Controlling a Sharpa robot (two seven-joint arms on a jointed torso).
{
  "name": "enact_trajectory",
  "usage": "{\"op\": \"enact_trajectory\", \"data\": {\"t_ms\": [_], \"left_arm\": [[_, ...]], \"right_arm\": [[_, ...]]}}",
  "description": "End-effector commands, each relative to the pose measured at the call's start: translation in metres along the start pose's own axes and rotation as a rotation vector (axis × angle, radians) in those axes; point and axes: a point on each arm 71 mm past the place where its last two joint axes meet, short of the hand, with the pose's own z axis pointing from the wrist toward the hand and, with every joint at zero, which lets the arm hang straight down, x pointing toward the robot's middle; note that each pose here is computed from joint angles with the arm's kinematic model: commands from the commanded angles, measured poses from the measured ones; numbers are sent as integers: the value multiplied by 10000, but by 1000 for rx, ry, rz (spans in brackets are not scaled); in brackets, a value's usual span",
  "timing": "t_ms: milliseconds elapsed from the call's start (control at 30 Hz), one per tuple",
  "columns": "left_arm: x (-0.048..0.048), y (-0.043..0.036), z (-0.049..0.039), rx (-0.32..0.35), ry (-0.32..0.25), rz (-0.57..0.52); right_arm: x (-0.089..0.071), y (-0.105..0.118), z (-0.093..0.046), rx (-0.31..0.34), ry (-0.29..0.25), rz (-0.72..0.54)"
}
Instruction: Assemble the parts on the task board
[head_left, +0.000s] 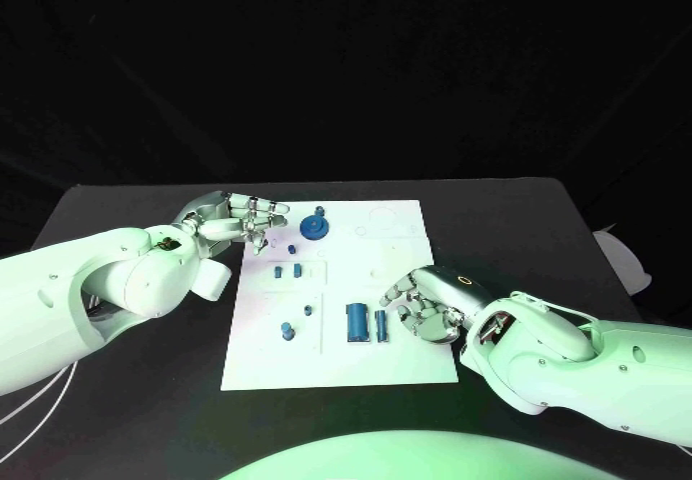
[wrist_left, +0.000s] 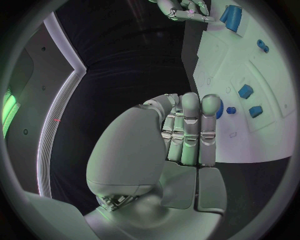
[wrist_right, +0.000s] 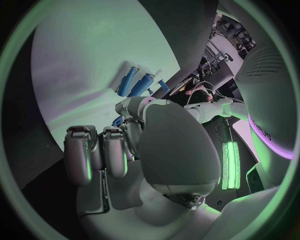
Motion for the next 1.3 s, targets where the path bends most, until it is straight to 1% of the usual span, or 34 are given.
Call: {"op": "enact_trajectory", "data": {"t_ms": [33, 400, 733, 1300], "left_arm": [[23, -12, 3, 8, 19, 0], [25, -12, 4, 7, 19, 0], [22, -12, 2, 7, 19, 0], [15, -10, 2, 6, 16, 1]], "right_arm": [[36, 16, 7, -12, 33, -13], [63, 28, 35, -8, 48, -4], [75, -20, 61, 14, 59, -13], [100, -11, 70, 13, 85, -19]]}}
